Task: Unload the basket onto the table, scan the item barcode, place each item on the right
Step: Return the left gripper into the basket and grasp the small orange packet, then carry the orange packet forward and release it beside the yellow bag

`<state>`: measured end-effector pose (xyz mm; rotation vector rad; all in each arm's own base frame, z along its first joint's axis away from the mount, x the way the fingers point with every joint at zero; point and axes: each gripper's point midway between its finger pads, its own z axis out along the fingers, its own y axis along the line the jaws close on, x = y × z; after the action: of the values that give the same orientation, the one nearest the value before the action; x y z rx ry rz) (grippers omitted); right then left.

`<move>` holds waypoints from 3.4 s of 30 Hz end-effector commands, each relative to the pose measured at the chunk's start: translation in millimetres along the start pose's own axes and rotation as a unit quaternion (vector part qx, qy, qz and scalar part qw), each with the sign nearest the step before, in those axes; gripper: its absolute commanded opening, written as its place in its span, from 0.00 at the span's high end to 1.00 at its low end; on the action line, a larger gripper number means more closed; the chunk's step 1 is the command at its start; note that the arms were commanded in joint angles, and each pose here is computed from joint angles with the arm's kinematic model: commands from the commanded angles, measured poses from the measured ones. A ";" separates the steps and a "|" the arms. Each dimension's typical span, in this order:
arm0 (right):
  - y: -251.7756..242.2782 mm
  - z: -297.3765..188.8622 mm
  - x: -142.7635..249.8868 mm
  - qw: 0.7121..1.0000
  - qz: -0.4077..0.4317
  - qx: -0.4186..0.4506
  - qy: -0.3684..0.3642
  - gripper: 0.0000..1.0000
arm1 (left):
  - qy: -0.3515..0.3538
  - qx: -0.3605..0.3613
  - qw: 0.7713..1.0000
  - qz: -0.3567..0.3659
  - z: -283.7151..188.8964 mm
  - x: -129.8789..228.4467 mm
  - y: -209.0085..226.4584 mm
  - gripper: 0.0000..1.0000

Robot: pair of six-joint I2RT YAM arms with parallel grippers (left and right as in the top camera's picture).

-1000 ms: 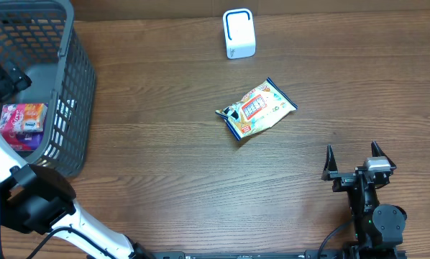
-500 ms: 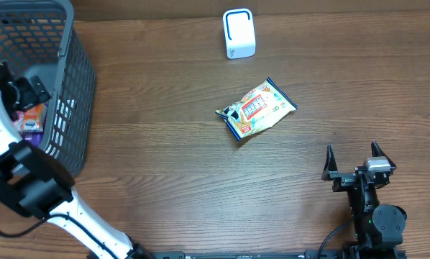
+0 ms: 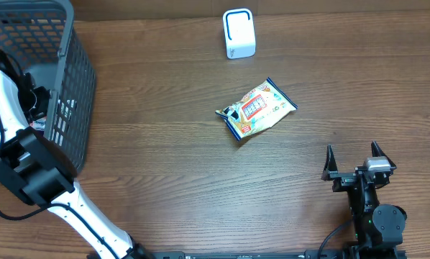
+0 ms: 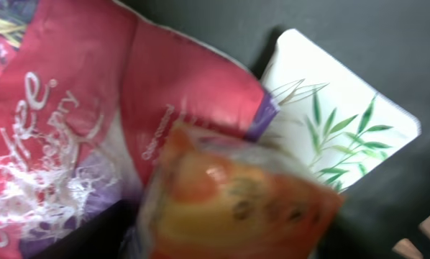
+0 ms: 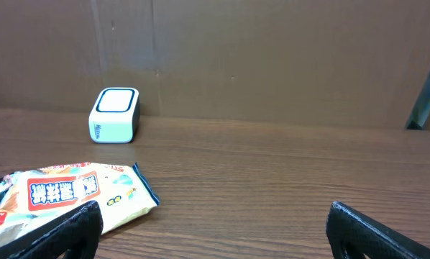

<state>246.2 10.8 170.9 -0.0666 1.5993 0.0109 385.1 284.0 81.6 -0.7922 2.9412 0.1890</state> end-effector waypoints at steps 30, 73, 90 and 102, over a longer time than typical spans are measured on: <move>-1.5 0.1 1.4 1.000 0.000 0.004 -0.003 0.00 | -0.385 0.393 0.832 0.072 -410.8 18.9 -124.3 0.96; -1.5 0.1 1.4 1.000 0.000 0.004 -0.003 0.00 | 0.193 0.224 0.895 0.334 -48.4 274.3 -506.0 0.87; -1.5 0.1 1.4 1.000 0.000 0.004 -0.003 0.00 | -0.072 0.310 0.902 0.291 -230.3 148.8 -437.2 0.00; -1.5 0.1 1.4 1.000 0.000 0.004 -0.003 0.00 | -0.299 0.236 0.922 0.068 -347.2 41.7 -207.8 0.00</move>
<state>246.2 10.6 171.0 -0.0657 1.5990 0.0106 453.2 -29.7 369.1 -0.2255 2.4171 -0.4229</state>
